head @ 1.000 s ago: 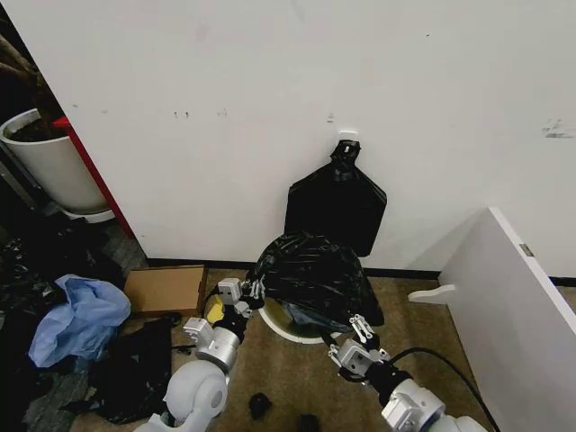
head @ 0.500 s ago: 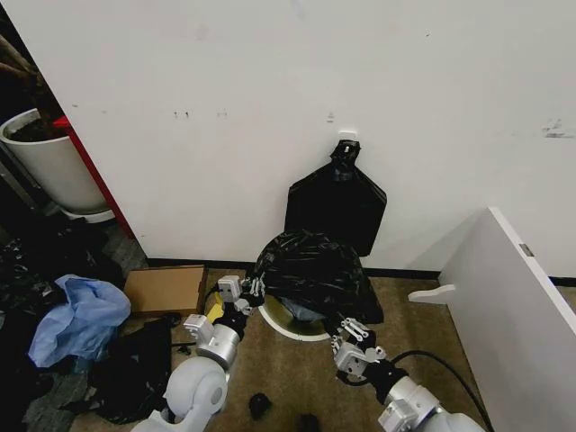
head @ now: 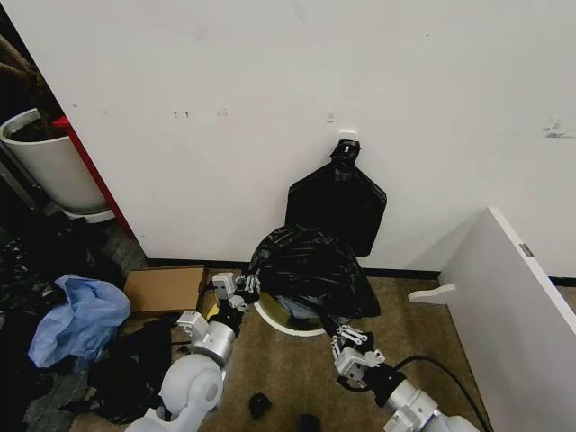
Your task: Place the garbage bag over the trash bin.
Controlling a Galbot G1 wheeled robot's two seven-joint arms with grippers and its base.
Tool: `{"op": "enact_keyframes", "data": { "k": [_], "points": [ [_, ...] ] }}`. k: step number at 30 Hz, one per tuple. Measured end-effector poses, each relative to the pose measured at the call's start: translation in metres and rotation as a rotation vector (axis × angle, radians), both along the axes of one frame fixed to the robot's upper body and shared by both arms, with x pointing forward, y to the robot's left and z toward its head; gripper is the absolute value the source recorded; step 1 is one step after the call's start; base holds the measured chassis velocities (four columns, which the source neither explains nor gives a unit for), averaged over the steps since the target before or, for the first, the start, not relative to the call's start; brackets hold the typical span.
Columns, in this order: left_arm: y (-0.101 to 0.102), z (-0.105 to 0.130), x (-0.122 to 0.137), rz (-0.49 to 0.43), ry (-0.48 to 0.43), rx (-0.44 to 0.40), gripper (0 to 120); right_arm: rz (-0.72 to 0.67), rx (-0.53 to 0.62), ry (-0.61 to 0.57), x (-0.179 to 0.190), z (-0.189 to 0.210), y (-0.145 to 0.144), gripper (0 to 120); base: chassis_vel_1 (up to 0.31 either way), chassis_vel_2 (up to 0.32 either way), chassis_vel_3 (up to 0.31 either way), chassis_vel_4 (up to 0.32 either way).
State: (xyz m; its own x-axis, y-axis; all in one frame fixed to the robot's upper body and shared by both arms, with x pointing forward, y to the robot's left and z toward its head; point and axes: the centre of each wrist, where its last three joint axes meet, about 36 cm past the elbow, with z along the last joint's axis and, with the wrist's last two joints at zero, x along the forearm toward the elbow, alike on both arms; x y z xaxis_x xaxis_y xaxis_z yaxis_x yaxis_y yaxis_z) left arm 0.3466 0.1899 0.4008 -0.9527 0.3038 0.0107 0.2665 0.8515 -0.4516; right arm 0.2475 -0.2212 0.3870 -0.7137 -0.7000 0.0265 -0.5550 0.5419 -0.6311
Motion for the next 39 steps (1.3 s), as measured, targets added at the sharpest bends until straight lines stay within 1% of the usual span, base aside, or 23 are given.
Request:
{"op": "enact_keyframes", "data": {
  "k": [2,3,5,8,11,14,15,17,20,21,23,27,30,32,34,35,36,37,38,39],
  "points": [
    [0.0,0.001,0.001,0.005,0.004,-0.008,5,0.077,0.051,0.017,-0.001,-0.004,-0.001,0,0.0,0.0,0.0,0.0],
    [0.0,0.002,0.001,0.008,0.007,-0.015,5,0.155,0.095,0.04,-0.002,-0.007,-0.001,0,0.0,0.0,0.0,0.0],
    [-0.001,0.004,0.001,0.013,0.016,-0.034,5,0.245,0.124,0.068,-0.007,-0.013,-0.002,0,0.0,0.0,0.0,0.0],
    [-0.002,0.007,0.0,0.013,0.027,-0.06,5,0.286,0.114,0.082,-0.009,-0.021,-0.004,0,0.0,0.0,0.0,0.0],
    [-0.005,0.016,-0.003,0.018,0.059,-0.105,5,0.3,0.054,0.087,-0.011,-0.035,-0.007,0,0.0,0.0,0.0,0.0],
    [-0.004,0.029,-0.009,0.015,0.098,-0.135,5,0.241,-0.048,0.048,-0.004,-0.052,-0.014,0,0.0,0.0,0.0,0.0],
    [-0.004,0.029,-0.009,0.015,0.098,-0.135,5,0.241,-0.048,0.048,-0.004,-0.052,-0.014,0,0.0,0.0,0.0,0.0],
    [-0.003,0.033,-0.012,0.013,0.104,-0.133,5,0.197,-0.089,0.025,0.003,-0.059,-0.018,0,0.0,0.0,0.0,0.0],
    [-0.001,0.04,-0.016,0.019,0.115,-0.117,5,0.091,-0.165,-0.029,0.026,-0.076,-0.03,0,0.0,0.0,0.0,0.0],
    [-0.001,0.04,-0.016,0.019,0.115,-0.117,5,0.091,-0.165,-0.029,0.026,-0.076,-0.03,0,0.0,0.0,0.0,0.0],
    [0.0,0.047,-0.019,0.027,0.135,-0.119,5,0.048,-0.198,-0.038,0.04,-0.093,-0.038,0,0.0,0.0,0.0,0.0],
    [0.001,0.054,-0.02,0.031,0.157,-0.126,5,-0.016,-0.235,-0.073,0.054,-0.118,-0.047,0,0.0,0.0,0.0,0.0],
    [0.002,0.055,-0.019,0.035,0.159,-0.131,5,-0.02,-0.244,-0.06,0.056,-0.127,-0.054,0,0.0,0.0,0.0,0.0],
    [0.002,0.056,-0.019,0.036,0.162,-0.139,5,-0.008,-0.234,-0.03,0.055,-0.133,-0.057,5,0.0,0.0,0.0,0.0],
    [0.001,0.057,-0.018,0.035,0.16,-0.144,5,0.015,-0.195,0.03,0.05,-0.14,-0.058,12,0.0,0.0,0.0,0.0],
    [0.001,0.057,-0.018,0.035,0.16,-0.144,5,0.015,-0.195,0.03,0.05,-0.14,-0.058,12,0.0,0.0,0.0,0.0],
    [0.0,0.055,-0.017,0.034,0.16,-0.147,5,0.017,-0.149,0.067,0.047,-0.143,-0.059,19,0.0,0.0,0.0,0.0],
    [0.0,0.053,-0.016,0.034,0.159,-0.148,5,0.013,-0.118,0.086,0.045,-0.143,-0.059,20,0.0,0.0,0.0,0.0],
    [-0.001,0.047,-0.014,0.036,0.157,-0.146,5,0.003,-0.041,0.128,0.041,-0.142,-0.06,25,0.0,0.0,0.0,0.0],
    [-0.002,0.043,-0.012,0.039,0.155,-0.14,5,0.001,0.005,0.148,0.04,-0.138,-0.06,30,0.0,0.0,0.0,0.0]
  ]
}}
